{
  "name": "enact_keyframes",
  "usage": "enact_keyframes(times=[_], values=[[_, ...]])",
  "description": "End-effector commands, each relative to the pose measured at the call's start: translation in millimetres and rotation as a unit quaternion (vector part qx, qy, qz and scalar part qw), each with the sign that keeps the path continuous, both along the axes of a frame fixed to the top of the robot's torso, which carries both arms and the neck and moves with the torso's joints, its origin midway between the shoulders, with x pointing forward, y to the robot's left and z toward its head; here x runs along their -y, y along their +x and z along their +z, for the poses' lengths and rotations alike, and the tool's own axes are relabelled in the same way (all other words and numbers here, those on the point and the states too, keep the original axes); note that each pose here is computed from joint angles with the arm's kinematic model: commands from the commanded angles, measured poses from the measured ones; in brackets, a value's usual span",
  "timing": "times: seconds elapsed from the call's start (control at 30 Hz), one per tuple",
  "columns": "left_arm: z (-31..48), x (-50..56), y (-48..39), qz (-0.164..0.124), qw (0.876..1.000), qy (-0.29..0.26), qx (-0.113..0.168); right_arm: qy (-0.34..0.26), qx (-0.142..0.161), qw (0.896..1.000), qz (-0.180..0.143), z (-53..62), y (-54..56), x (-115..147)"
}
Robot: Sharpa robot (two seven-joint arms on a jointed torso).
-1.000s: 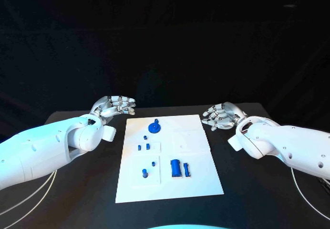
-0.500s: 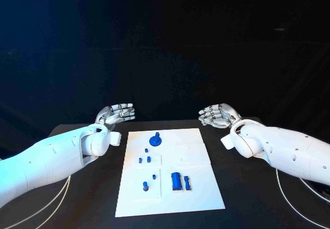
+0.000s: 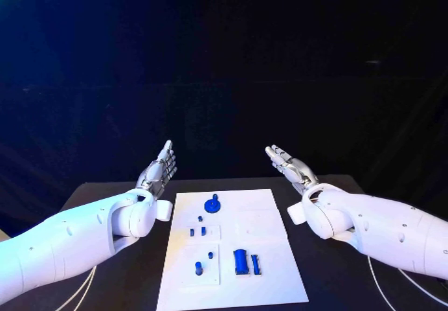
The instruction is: Assemble the parts on the task board
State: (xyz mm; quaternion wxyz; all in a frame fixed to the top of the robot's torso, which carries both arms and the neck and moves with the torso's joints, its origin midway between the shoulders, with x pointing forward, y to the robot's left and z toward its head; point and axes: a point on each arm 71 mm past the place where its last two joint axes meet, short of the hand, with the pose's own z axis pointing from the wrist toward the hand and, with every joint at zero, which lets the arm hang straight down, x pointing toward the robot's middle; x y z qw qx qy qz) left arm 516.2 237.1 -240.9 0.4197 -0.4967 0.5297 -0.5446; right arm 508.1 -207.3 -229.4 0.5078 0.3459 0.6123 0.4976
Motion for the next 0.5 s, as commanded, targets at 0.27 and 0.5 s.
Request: enact_keyframes(times=[0.27,0.5], values=[[13.4,37.5,-44.6,0.066,0.997,0.038,0.028,0.132,-0.020,0.985,-0.112,4.4,-40.9,-13],[16.7,44.7,-54.4,0.071,0.996,0.041,0.031,0.143,-0.026,0.982,-0.119,5.2,-46.3,-15]])
